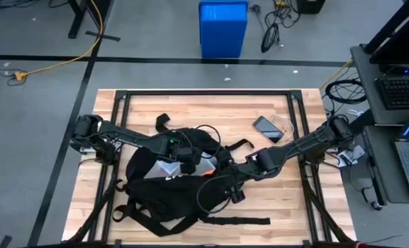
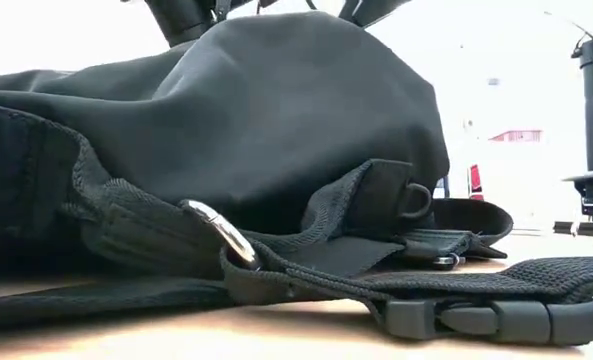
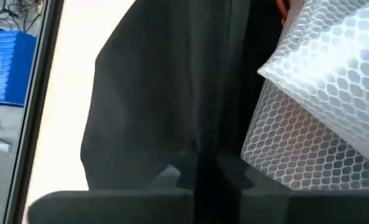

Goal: Unpack backpack
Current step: Put the zip bag into the black backpack

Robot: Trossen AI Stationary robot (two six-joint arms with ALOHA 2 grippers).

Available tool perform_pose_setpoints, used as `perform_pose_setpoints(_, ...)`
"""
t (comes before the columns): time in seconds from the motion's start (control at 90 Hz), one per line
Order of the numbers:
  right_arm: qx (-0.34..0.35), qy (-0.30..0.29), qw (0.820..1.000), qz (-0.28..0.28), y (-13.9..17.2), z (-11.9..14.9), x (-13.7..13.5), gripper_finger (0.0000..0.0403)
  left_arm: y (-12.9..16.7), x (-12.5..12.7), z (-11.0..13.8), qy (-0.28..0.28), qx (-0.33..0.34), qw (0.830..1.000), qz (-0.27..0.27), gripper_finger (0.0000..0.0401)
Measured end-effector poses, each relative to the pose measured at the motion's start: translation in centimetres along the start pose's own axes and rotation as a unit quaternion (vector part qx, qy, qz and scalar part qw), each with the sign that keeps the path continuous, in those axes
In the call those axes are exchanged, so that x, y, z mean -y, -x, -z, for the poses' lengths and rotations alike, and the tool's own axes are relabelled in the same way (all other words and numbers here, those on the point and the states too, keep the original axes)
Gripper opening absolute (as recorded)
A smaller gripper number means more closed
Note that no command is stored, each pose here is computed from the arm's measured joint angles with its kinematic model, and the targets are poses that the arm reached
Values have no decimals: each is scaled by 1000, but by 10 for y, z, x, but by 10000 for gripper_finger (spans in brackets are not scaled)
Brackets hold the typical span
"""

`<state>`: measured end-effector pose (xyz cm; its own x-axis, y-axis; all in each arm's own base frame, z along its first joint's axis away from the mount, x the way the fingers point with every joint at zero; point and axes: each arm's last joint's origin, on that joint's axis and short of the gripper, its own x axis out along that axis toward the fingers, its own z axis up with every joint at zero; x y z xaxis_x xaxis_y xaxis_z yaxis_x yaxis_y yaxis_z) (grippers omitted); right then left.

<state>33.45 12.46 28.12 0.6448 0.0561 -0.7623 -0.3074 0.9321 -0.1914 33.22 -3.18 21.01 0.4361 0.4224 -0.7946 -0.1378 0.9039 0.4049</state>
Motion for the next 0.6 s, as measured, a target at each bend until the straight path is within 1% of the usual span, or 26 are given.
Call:
perform_pose_setpoints(0.1, -11, -1, 1000, 1, -6, 2, 1, 160, 5, -2, -2, 2, 5, 1000, -7, 4)
perform_pose_setpoints(0.189, -26, -1, 1000, 4, -16, 4, 2, 137, 14, -1, -6, 5, 19, 1000, -4, 2)
perform_pose_setpoints(0.333, -54, 2, 999, 6, -32, 10, 6, 66, 38, -1, -15, 20, 55, 998, 5, 1)
perform_pose_setpoints(0.422, -66, 5, 998, 8, -35, 13, 9, 17, 59, -4, -20, 38, 85, 996, 15, 1)
perform_pose_setpoints(0.467, -66, 7, 998, 9, -35, 13, 10, 8, 67, -4, -20, 42, 97, 994, 20, 1)
perform_pose_setpoints(0.6, -51, 2, 999, 16, -24, 10, 17, 4, 89, -5, -21, 47, 129, 990, 33, 0)
